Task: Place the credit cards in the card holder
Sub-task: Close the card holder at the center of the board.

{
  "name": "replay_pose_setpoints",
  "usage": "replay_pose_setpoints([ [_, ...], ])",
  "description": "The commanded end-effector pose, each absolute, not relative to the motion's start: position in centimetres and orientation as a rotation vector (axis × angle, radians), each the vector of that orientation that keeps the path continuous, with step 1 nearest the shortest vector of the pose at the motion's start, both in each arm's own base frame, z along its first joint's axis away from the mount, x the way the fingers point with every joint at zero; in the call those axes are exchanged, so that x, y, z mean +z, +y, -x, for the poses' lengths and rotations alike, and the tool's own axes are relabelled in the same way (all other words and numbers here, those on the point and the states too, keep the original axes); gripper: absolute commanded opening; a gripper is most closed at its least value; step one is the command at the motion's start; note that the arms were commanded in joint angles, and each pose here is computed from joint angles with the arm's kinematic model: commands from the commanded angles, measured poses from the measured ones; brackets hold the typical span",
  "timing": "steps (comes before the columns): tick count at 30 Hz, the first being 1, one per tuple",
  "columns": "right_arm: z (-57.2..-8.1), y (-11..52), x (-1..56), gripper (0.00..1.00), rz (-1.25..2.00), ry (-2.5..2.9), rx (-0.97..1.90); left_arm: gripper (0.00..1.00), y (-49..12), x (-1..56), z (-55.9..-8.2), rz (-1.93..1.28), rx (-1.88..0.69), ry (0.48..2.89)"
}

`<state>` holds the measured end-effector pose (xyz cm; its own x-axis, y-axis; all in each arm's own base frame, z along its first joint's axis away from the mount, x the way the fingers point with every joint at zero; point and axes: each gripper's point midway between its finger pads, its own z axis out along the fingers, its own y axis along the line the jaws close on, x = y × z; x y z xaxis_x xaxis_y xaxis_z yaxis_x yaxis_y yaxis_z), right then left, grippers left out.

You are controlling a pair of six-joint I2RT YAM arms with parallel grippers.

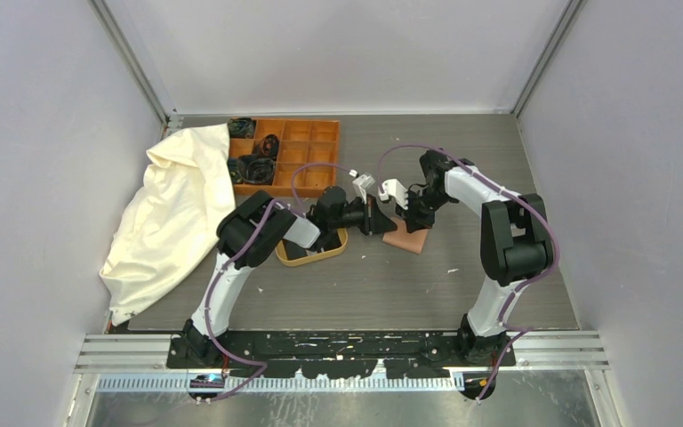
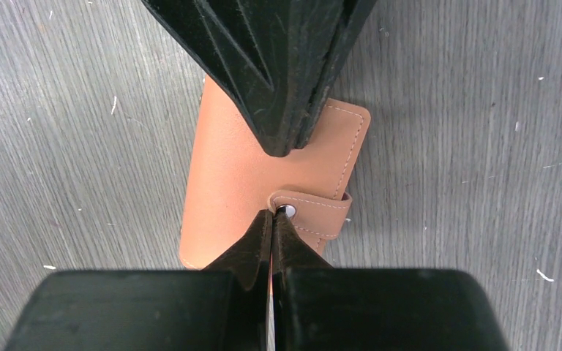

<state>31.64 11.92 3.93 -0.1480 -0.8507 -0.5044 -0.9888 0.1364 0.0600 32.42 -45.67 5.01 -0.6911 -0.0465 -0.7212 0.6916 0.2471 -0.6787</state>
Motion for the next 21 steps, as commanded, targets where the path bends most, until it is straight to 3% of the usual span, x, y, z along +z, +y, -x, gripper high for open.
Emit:
replay_pose_setpoints([
  [1, -31.7, 12.5, 4.7, 0.01, 1.796, 2.027, 0.518, 0.02, -46.5, 8.4, -34.0, -0.509, -1.526, 1.758],
  [21, -31.8, 12.9, 4.2, 0.01, 1.863, 2.028, 0.457, 0.03, -48.7, 8.2, -33.9, -0.484, -1.553, 1.779],
])
